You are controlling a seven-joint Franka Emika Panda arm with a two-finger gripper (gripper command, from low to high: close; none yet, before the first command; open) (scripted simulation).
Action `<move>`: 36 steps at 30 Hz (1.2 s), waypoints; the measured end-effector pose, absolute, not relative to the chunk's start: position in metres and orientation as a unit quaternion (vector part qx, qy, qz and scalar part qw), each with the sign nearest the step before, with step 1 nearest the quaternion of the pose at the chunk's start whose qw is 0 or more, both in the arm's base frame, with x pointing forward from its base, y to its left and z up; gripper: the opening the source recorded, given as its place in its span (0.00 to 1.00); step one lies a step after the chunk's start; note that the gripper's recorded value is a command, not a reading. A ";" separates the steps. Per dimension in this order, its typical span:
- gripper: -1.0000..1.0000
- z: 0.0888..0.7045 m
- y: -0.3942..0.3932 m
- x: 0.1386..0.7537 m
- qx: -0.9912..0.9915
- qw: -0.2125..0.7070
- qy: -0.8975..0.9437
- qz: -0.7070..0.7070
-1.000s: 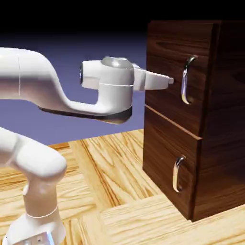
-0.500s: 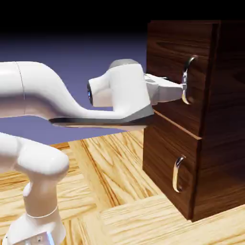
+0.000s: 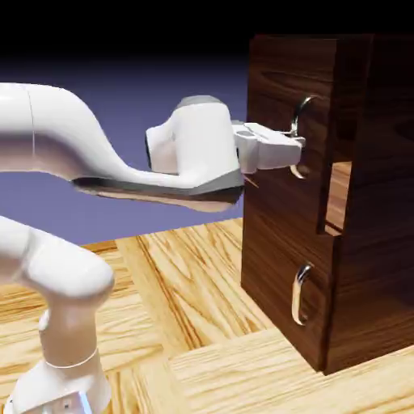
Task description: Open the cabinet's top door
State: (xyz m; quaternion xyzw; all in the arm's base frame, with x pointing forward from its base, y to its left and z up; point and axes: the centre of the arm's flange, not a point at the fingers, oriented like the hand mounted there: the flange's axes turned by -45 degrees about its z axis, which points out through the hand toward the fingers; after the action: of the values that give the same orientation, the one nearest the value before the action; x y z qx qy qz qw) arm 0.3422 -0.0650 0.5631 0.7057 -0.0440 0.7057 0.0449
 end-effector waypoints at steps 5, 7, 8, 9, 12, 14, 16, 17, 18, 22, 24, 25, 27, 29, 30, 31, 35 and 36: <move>0.00 0.563 -0.050 0.319 0.704 0.072 -0.071 0.703; 0.00 0.563 -0.044 0.310 0.702 0.082 -0.081 0.702; 0.00 0.563 -0.041 0.306 0.702 0.087 -0.086 0.702; 0.00 0.563 -0.038 0.302 0.701 0.092 -0.091 0.701; 0.00 0.563 -0.028 0.291 0.699 0.105 -0.104 0.699; 0.00 0.563 -0.022 0.284 0.698 0.114 -0.113 0.698; 0.00 0.563 -0.016 0.277 0.696 0.123 -0.123 0.696; 0.00 0.563 -0.012 0.273 0.695 0.128 -0.128 0.695; 0.00 0.563 -0.008 0.270 0.694 0.133 -0.133 0.694; 0.00 0.563 0.004 0.258 0.691 0.149 -0.149 0.691; 0.00 0.563 0.009 0.254 0.690 0.155 -0.155 0.690; 0.00 0.563 0.011 0.252 0.689 0.158 -0.158 0.689; 0.00 0.563 0.015 0.248 0.688 0.163 -0.163 0.688; 0.00 0.563 0.020 0.245 0.687 0.168 -0.168 0.687; 0.00 0.563 0.022 0.243 0.686 0.171 -0.171 0.686; 0.00 0.563 0.025 0.241 0.685 0.175 -0.174 0.685; 0.00 0.563 0.040 0.229 0.680 0.192 -0.192 0.681; 0.00 0.563 0.045 0.226 0.679 0.198 -0.197 0.679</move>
State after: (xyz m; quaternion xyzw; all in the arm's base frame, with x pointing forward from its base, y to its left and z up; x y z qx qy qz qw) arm 0.2261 0.0449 0.5630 0.6788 -0.1971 0.6791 0.1980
